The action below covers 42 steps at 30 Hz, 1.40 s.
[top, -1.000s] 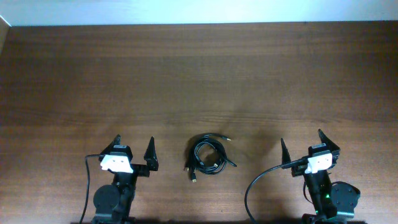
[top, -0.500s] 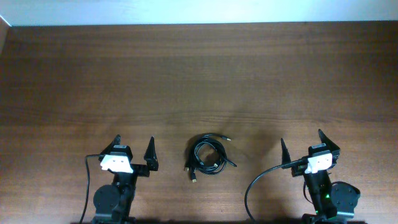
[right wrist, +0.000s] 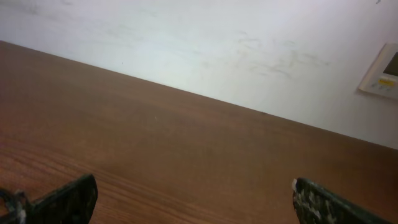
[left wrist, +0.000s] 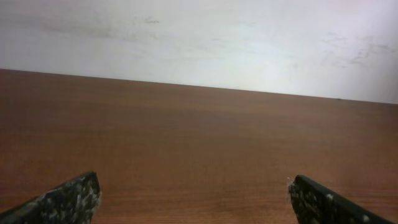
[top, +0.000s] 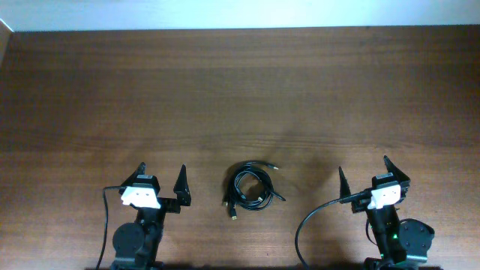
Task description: Untangle cables
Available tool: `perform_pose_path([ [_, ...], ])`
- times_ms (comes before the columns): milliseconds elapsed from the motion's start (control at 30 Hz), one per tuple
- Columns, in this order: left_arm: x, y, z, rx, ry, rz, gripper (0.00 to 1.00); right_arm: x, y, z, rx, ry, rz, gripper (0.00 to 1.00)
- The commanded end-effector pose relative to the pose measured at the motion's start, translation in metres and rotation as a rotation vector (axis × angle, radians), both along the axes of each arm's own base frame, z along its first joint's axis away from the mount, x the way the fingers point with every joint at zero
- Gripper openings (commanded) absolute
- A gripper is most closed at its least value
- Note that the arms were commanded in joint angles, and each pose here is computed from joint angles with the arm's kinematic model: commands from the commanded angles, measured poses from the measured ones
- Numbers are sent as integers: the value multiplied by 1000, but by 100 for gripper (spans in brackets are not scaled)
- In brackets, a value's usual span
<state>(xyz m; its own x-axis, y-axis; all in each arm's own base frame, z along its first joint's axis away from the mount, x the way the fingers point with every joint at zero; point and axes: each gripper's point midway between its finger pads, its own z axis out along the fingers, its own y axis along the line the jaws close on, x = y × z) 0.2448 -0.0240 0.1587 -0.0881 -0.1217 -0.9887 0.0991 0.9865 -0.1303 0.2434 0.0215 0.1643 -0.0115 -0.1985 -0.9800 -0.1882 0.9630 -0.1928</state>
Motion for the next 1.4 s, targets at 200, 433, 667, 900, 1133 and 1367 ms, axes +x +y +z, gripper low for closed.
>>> perform_pose_path([
  [200, 1, 7, -3, 15, 3, 36, 99, 0, 0, -1, 4, 1, -6, 99],
  [433, 1, 7, -3, 16, 3, 36, 99, 0, 0, -1, 4, 1, -6, 99],
  [667, 1, 7, -3, 15, 7, 36, 99, 0, 0, -1, 4, 1, -6, 99],
  [900, 1, 7, -3, 15, 6, 35, 99, 0, 0, -1, 4, 1, -6, 99],
  [1133, 0, 2, 1, 12, -8, 6, 99, 0, 0, -1, 4, 1, -6, 99],
  [1367, -1, 0, 4, 11, -7, -2, 99, 0, 0, -1, 4, 1, -6, 99],
])
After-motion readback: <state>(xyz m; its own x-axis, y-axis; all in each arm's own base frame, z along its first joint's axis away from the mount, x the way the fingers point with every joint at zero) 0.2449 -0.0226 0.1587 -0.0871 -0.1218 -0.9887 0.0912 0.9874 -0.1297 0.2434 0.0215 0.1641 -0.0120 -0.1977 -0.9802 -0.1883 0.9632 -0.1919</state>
